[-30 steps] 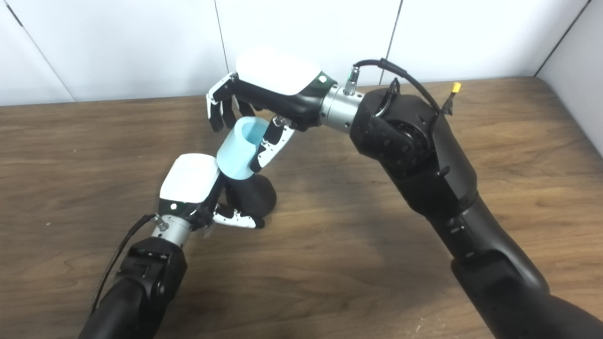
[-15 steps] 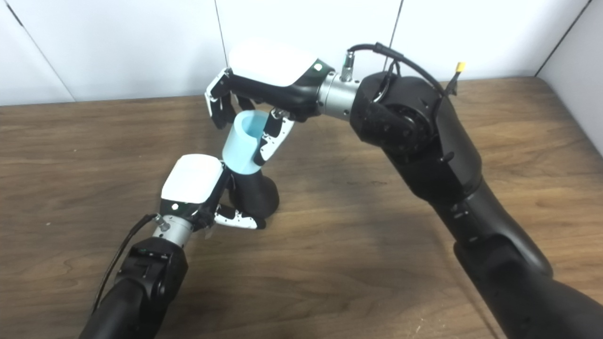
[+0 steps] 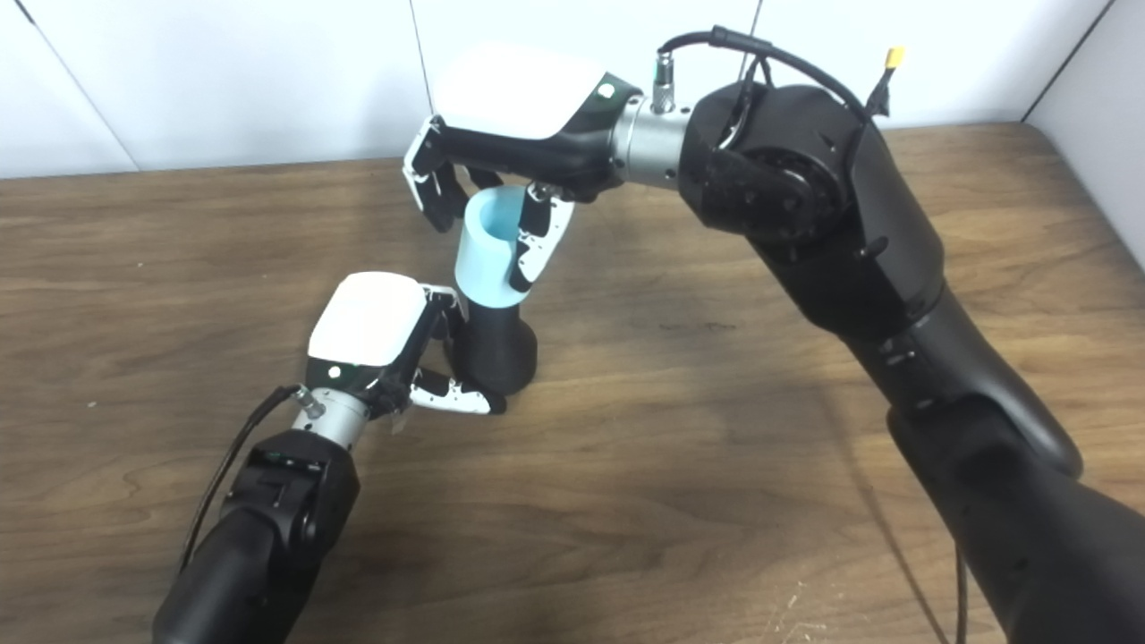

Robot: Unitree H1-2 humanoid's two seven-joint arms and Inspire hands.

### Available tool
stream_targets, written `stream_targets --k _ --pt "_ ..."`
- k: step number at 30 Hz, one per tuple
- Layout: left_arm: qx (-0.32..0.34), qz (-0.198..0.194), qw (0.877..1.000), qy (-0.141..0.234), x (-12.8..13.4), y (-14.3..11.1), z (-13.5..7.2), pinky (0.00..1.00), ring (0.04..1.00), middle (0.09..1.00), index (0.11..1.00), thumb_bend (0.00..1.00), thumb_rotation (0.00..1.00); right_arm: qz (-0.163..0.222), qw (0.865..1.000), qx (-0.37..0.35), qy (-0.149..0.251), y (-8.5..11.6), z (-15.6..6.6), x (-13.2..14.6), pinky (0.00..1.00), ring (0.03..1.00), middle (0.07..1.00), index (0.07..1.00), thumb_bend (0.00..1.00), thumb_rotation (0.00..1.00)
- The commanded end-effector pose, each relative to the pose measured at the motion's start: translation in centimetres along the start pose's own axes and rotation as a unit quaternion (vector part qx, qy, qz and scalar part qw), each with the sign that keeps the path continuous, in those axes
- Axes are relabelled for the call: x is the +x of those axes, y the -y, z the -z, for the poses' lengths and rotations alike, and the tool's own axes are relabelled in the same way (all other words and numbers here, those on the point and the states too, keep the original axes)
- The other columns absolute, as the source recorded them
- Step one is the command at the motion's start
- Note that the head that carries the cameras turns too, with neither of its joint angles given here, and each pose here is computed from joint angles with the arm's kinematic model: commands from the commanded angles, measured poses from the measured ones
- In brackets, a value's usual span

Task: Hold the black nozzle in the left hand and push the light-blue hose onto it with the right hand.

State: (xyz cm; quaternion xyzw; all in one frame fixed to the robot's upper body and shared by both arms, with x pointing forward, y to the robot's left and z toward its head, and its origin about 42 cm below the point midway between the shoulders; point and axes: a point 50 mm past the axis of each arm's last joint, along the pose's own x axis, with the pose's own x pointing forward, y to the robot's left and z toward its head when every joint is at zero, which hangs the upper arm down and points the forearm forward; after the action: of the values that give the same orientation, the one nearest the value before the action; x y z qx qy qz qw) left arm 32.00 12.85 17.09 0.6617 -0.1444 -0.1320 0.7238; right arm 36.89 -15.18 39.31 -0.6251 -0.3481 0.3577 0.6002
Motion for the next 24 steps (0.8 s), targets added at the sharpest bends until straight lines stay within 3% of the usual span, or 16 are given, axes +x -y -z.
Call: stream_targets --k 1,8,24 --pt "0.004 -0.009 1.000 0.016 0.2 -0.5 -0.8 0.47 0.539 0.517 0.468 0.52 0.00 0.010 1.000 -0.016 0.010 1.2 0.0 0.1 0.23 0.355 0.459 0.521 0.51 0.00" --pt "0.002 -0.013 1.000 0.016 0.3 -0.5 -0.9 0.47 0.533 0.515 0.469 0.52 0.00 -0.013 1.000 -0.008 0.003 0.2 0.0 -0.1 0.33 0.372 0.501 0.521 0.51 0.00" --pt "-0.001 -0.010 1.000 0.013 0.3 -0.7 -1.1 0.47 0.538 0.513 0.471 0.52 0.00 -0.021 1.000 0.018 0.015 -0.9 -0.3 -0.2 0.27 0.394 0.512 0.545 0.49 0.00"
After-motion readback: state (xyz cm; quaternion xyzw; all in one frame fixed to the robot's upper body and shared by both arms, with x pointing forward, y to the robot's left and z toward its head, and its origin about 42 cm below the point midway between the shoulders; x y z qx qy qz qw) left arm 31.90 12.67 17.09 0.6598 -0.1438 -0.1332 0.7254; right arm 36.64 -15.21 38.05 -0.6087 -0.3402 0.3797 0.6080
